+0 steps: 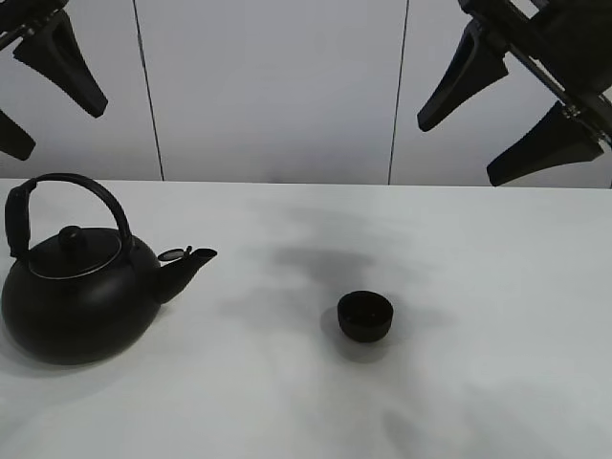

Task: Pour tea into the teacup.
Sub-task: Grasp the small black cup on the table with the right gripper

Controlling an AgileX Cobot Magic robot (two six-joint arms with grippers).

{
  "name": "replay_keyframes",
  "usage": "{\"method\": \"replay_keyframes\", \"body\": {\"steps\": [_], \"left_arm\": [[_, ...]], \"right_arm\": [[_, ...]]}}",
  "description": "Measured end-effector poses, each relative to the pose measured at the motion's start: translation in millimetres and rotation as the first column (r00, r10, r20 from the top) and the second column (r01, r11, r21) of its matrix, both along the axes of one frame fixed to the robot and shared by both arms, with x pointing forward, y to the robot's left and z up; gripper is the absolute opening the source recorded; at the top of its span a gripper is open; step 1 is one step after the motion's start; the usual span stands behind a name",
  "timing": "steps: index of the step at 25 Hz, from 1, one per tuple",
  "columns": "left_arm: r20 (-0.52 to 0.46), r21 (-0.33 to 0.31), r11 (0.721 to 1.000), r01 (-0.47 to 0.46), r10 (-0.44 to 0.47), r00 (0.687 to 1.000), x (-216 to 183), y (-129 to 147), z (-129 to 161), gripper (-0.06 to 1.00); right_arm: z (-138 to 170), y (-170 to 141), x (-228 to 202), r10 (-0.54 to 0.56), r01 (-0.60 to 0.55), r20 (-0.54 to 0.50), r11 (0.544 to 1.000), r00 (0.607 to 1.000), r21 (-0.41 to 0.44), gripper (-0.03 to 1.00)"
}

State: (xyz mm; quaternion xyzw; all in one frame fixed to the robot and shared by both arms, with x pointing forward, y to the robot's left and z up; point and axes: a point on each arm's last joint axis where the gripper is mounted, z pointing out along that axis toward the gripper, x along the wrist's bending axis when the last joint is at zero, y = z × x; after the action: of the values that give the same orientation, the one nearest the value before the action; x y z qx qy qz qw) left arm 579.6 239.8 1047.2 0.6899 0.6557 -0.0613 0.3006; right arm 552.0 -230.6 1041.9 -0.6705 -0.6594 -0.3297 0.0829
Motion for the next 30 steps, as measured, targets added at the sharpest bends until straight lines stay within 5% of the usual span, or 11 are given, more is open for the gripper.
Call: {"method": "replay_keyframes", "body": {"steps": [8, 14, 18, 23, 30], "left_arm": [[0.0, 0.0, 1.0, 0.0, 0.0, 1.0, 0, 0, 0, 0.58], [0.0, 0.0, 1.0, 0.0, 0.0, 1.0, 0, 0, 0, 0.58], [0.0, 0.0, 1.0, 0.0, 0.0, 1.0, 0, 0, 0, 0.58], [0.0, 0.0, 1.0, 0.0, 0.0, 1.0, 0, 0, 0, 0.58], [0.001, 0.0, 1.0, -0.001, 0.001, 1.0, 0, 0, 0, 0.58]], "right_arm": [[2, 1, -1, 0.029, -0.029, -0.007, 1.0, 1.0, -0.005, 0.54], [32, 10, 3, 0.184, -0.179, 0.056, 0.981, 0.981, -0.082, 0.54], [49, 48, -5, 0.372, -0.334, 0.099, 0.901, 0.923, -0.277, 0.54], [47, 93, -24, 0.539, -0.433, 0.073, 0.743, 0.839, -0.51, 0.58], [11, 115, -17, 0.548, -0.476, -0.04, 0.686, 0.836, -0.551, 0.65]]}}
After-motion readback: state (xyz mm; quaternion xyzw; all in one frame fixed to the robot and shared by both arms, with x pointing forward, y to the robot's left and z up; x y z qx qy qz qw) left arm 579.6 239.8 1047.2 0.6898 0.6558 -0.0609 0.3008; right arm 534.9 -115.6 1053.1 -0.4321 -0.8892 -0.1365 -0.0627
